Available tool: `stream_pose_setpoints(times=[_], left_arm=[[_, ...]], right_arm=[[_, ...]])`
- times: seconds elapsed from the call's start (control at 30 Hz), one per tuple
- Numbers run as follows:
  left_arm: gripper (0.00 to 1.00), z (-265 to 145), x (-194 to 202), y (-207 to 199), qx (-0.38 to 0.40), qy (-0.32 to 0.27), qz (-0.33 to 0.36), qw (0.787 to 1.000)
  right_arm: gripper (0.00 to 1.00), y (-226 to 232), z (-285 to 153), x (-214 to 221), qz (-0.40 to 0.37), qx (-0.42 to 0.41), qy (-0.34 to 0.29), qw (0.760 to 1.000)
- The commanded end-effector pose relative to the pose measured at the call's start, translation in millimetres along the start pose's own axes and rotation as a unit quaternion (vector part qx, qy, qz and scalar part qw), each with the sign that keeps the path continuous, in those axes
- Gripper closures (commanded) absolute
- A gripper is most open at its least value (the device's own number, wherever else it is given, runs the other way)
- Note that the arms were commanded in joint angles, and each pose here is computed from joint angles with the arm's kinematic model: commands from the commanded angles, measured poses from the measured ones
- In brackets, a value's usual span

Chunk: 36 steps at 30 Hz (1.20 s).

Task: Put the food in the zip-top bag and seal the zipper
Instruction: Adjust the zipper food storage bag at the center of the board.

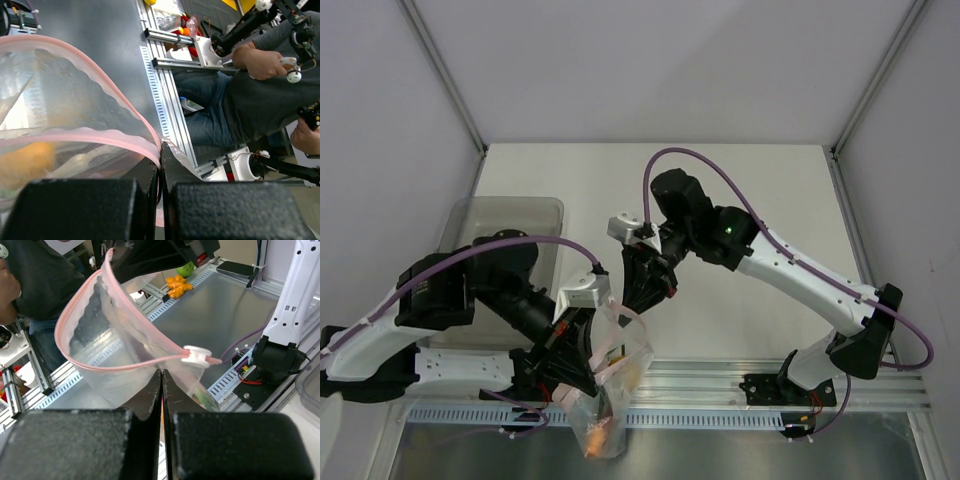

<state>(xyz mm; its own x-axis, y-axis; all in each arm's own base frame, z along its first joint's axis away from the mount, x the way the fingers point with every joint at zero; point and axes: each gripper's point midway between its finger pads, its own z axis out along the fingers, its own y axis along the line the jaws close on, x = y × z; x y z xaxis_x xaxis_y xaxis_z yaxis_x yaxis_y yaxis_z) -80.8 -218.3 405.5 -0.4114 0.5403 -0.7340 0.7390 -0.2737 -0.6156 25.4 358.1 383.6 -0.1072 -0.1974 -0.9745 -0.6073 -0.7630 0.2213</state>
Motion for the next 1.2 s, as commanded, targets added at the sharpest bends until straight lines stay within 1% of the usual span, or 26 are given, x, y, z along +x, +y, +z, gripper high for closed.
stream_pose_setpoints(times=[0.0,0.03,0.1,0.13,0.17,0.2,0.23,0.27,0.37,0.43,0.47,0.5,0.53,0.63,0.8,0.93,1.03,1.1,1.17], left_arm=[[0.99,-9,-4,-2,-0.018,-0.023,0.028,0.999],[0.99,-9,-4,5,-0.038,-0.029,0.026,0.999],[0.99,-13,-2,13,-0.065,-0.040,0.024,0.997],[0.99,-11,3,20,-0.075,-0.036,0.016,0.996],[1.00,-10,1,20,-0.074,-0.044,0.020,0.996],[1.00,-10,1,19,-0.069,-0.050,0.023,0.996],[1.00,-9,5,18,-0.061,-0.050,0.018,0.997],[0.99,-8,3,14,-0.048,-0.052,0.022,0.997],[0.99,-8,7,5,-0.023,-0.046,0.021,0.998],[0.99,-8,5,-2,-0.004,-0.047,0.025,0.999],[0.99,-8,5,-6,0.006,-0.045,0.028,0.999],[0.99,-8,5,-12,0.023,-0.040,0.031,0.998],[0.99,-8,5,-13,0.028,-0.038,0.032,0.998],[1.00,-5,5,-19,0.053,-0.021,0.029,0.998],[0.99,-1,4,-23,0.077,0.000,0.028,0.997],[0.99,-3,1,-26,0.078,0.005,0.034,0.996],[0.99,-2,-1,-25,0.079,0.006,0.038,0.996],[0.99,-2,-1,-26,0.079,0.006,0.039,0.996],[0.99,-2,-2,-26,0.079,0.006,0.040,0.996]], right_arm=[[1.00,32,-1,-14,-0.020,-0.049,-0.010,0.999],[1.00,31,-2,-17,-0.030,-0.036,-0.009,0.999],[1.00,27,-2,-15,-0.023,-0.017,-0.008,1.000],[1.00,25,-3,-15,-0.024,-0.007,-0.010,1.000],[1.00,28,-4,-17,-0.030,0.004,-0.012,0.999],[1.00,29,-5,-17,-0.019,0.010,-0.014,1.000],[1.00,23,-9,-14,-0.024,0.021,-0.018,0.999],[0.92,24,-12,-15,-0.026,0.022,-0.020,0.999],[0.58,16,-19,-15,-0.016,0.023,-0.021,0.999],[0.51,13,-20,-17,-0.013,0.020,-0.021,0.999],[0.43,12,-21,-22,-0.020,0.018,-0.021,0.999],[0.39,8,-21,-20,-0.014,0.010,-0.020,1.000],[0.34,6,-20,-21,-0.014,0.006,-0.019,1.000],[0.30,-1,-21,-26,-0.019,-0.003,-0.018,1.000],[0.28,-3,-23,-32,-0.025,-0.019,-0.016,0.999],[0.33,10,-17,-32,-0.024,-0.059,-0.012,0.998],[0.37,18,-9,-31,-0.021,-0.072,-0.010,0.997],[0.37,25,-5,-30,-0.034,-0.081,-0.009,0.996],[0.41,32,-3,-30,-0.038,-0.085,-0.008,0.996]])
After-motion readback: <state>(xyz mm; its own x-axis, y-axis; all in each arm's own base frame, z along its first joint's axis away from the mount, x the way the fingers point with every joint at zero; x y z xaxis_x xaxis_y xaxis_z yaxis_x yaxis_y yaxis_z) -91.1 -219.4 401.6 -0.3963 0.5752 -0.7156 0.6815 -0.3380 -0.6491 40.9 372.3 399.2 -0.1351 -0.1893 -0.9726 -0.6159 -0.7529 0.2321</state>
